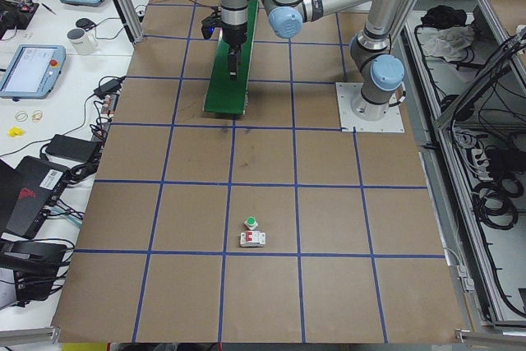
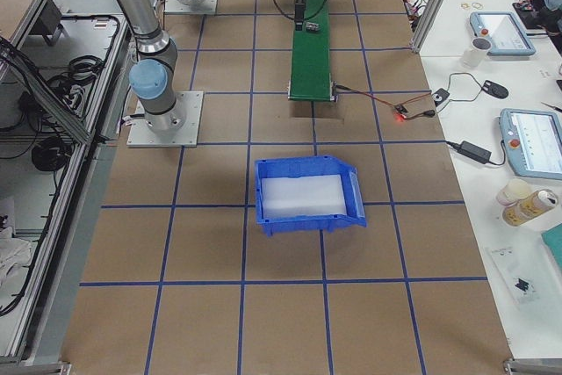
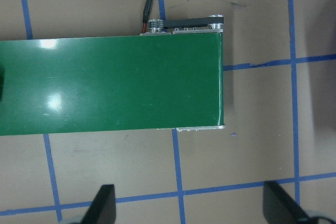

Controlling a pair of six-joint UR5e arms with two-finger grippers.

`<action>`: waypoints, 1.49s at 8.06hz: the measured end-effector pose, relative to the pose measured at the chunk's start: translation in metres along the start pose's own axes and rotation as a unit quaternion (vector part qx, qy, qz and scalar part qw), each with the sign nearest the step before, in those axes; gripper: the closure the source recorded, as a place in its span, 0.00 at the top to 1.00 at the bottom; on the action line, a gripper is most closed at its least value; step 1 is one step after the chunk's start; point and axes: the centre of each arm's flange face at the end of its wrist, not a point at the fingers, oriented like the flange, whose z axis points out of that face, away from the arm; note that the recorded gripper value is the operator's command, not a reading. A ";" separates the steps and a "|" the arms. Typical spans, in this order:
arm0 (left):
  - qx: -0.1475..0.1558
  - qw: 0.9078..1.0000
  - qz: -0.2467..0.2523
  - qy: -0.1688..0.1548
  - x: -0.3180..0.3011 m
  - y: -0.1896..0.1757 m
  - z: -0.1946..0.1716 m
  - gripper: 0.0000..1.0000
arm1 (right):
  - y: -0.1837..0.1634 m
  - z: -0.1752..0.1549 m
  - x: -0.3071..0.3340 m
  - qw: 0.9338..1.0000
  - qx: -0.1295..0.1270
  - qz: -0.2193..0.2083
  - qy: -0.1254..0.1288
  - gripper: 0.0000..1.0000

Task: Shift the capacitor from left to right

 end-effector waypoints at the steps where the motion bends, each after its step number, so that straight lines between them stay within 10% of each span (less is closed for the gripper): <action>1: -0.003 1.000 0.000 0.004 0.001 0.001 -0.001 1.00 | 0.000 0.000 0.000 1.000 0.000 0.000 0.000 1.00; 6: -0.019 0.998 -0.047 0.041 0.010 0.014 -0.010 1.00 | -0.008 0.035 -0.002 0.999 -0.034 -0.002 0.008 1.00; 12: -0.039 0.982 -0.132 0.127 0.036 0.054 -0.054 1.00 | -0.052 0.164 -0.012 0.989 -0.144 -0.006 0.033 1.00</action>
